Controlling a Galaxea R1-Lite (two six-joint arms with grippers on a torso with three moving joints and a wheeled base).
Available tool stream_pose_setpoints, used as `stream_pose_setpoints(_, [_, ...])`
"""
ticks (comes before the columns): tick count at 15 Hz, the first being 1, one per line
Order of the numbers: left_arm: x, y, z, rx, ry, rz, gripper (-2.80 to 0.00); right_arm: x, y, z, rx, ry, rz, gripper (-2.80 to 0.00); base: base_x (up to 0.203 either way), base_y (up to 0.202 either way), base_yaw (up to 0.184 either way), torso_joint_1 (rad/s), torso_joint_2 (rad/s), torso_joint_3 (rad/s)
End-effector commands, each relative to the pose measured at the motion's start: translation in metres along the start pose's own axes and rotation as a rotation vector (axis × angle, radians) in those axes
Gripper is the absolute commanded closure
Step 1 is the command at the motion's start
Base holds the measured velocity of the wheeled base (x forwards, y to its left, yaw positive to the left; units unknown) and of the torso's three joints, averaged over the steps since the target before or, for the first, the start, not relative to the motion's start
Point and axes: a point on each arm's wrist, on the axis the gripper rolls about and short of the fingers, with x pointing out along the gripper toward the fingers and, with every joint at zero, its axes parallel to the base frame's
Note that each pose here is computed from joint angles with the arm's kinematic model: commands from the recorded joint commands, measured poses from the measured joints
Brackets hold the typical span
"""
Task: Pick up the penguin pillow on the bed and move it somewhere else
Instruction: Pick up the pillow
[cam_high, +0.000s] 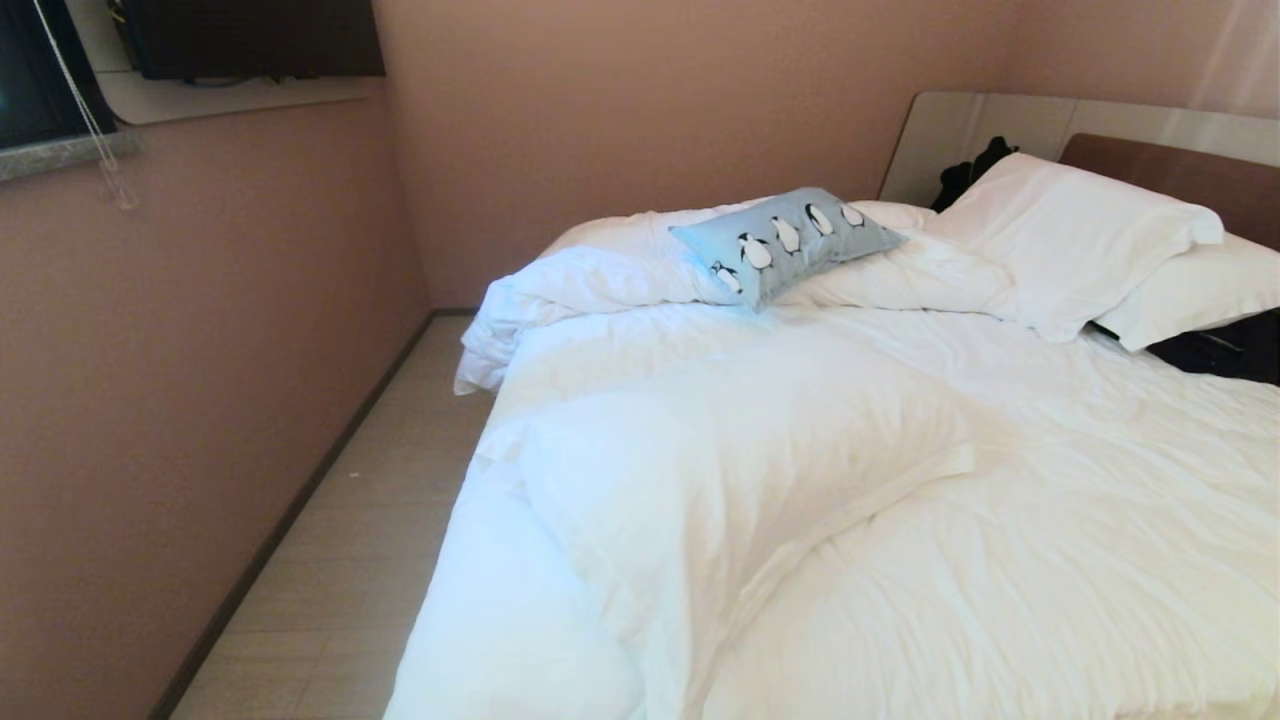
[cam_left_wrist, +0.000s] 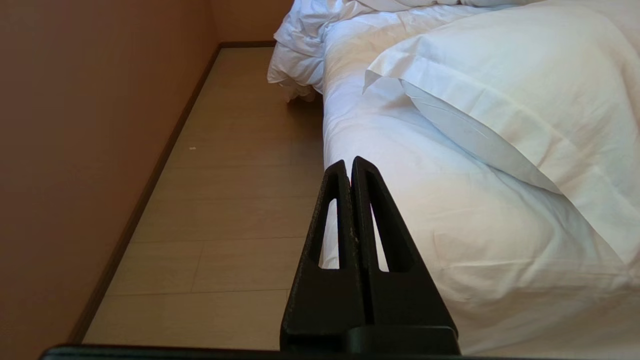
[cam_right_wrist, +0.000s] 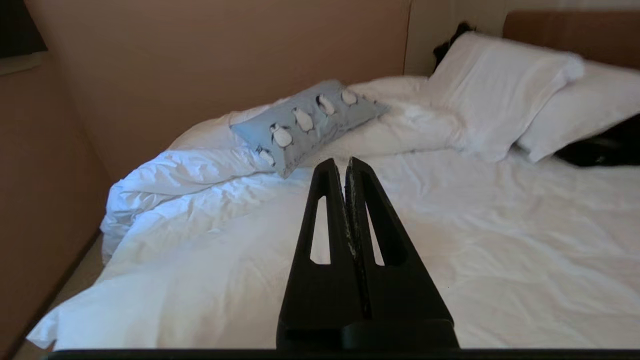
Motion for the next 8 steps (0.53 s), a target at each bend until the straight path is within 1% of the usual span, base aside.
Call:
stream_pose_setpoints(1, [0.000, 0.000, 0.000, -0.001, 0.002, 0.001, 0.00, 0.070, 0.006, -0.024, 0.380, 0.154, -0.002, 0.00, 0.000, 0.000, 0.000, 0.000, 0.00, 0.000])
stream_pose_setpoints(2, [0.000, 0.000, 0.000, -0.001, 0.001, 0.001, 0.00, 0.090, 0.008, -0.036, 0.450, 0.236, 0.037, 0.00, 0.000, 0.000, 0.000, 0.000, 0.00, 0.000])
stream_pose_setpoints(4, [0.000, 0.000, 0.000, -0.001, 0.001, 0.001, 0.00, 0.124, 0.013, -0.066, 0.524, 0.406, 0.106, 0.00, 0.000, 0.000, 0.000, 0.000, 0.00, 0.000])
stream_pose_setpoints(6, [0.000, 0.000, 0.000, -0.001, 0.000, 0.001, 0.00, 0.152, 0.015, -0.095, 0.557, 0.526, 0.118, 0.00, 0.000, 0.000, 0.000, 0.000, 0.00, 0.000])
stream_pose_setpoints(8, [0.000, 0.000, 0.000, -0.001, 0.001, 0.001, 0.00, 0.177, 0.017, -0.119, 0.552, 0.594, 0.118, 0.00, 0.000, 0.000, 0.000, 0.000, 0.00, 0.000])
